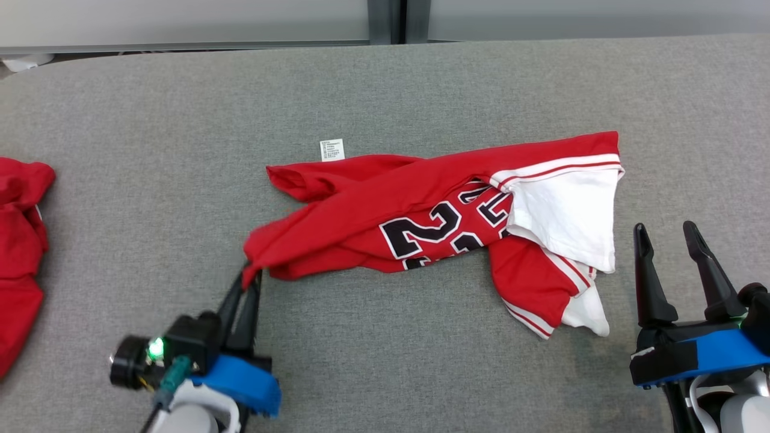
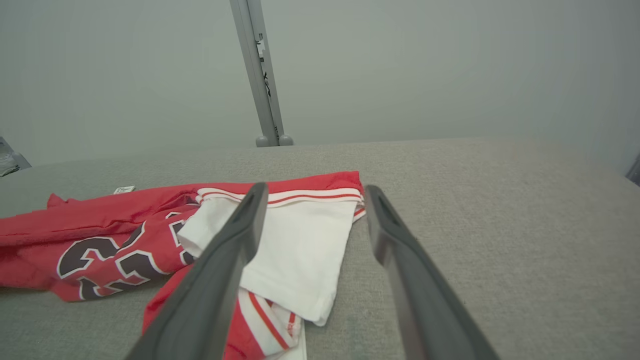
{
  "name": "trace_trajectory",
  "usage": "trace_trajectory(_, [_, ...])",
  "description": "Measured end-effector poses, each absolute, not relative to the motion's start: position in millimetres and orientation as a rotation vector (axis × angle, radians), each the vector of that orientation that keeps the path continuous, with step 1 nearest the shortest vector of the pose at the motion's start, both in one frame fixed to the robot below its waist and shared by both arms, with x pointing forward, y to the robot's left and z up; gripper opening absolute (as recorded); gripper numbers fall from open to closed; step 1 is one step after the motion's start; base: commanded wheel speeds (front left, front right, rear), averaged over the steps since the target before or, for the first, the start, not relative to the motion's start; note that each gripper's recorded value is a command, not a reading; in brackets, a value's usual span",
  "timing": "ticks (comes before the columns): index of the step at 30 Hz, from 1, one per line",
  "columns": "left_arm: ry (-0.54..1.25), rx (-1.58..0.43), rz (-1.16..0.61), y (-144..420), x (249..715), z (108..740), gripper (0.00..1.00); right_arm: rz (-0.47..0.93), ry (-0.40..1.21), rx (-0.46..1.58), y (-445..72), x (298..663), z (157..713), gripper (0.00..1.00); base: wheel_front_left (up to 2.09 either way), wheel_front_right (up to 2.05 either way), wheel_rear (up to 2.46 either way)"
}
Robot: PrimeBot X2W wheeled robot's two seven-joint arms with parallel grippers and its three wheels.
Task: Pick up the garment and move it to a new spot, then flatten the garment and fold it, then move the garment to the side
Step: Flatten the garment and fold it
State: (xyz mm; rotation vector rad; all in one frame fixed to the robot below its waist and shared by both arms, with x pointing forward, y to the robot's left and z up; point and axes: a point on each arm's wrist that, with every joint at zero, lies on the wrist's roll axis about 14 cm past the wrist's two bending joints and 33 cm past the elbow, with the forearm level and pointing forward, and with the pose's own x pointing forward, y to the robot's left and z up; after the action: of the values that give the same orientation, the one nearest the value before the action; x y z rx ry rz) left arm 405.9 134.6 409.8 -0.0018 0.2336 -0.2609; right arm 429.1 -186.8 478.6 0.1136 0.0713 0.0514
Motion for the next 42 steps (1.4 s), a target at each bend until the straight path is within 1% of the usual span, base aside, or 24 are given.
trace_trajectory(5, [0.351,-0.091,-0.238,127.5,375.6,378.5,0.0,0.059,0.067,0.119,-183.4,430.4,480.1,1.0,0.0,0.0,0.0])
trace_trajectory(6, [0.361,-0.111,-0.229,127.2,373.2,376.1,0.28,0.06,0.065,0.119,-182.9,430.8,480.7,1.0,0.0,0.0,0.0])
trace_trajectory(7, [0.357,-0.128,-0.214,128.1,373.3,377.0,1.0,0.061,0.063,0.119,-182.5,430.9,481.5,1.0,0.0,0.0,0.0])
trace_trajectory(11, [0.308,-0.17,-0.192,131.0,378.9,391.8,1.0,0.07,0.058,0.114,-179.8,430.0,485.8,1.0,0.0,0.0,0.0])
trace_trajectory(18, [0.104,-0.188,-0.18,138.1,395.1,453.5,1.0,0.081,0.034,0.105,-176.9,427.3,498.7,1.0,0.0,0.0,0.0])
trace_trajectory(23, [0.033,-0.166,-0.121,161.6,396.9,475.8,1.0,0.077,0.017,0.099,-178.9,422.1,507.4,1.0,0.0,0.0,0.0])
trace_trajectory(27, [0.011,-0.12,-0.065,187.4,399.3,483.1,1.0,0.069,0.004,0.088,-182.0,416.7,514.1,1.0,0.0,0.0,0.0])
trace_trajectory(31, [0.036,-0.104,-0.046,196.7,396.9,477.2,1.0,0.056,0.002,0.08,-186.6,410.1,517.8,1.0,0.0,0.0,0.0])
trace_trajectory(42, [0.074,-0.102,-0.062,191.6,395.3,469.9,1.0,0.042,0.006,0.076,-191.7,406.1,518.3,1.0,0.0,0.0,0.0])
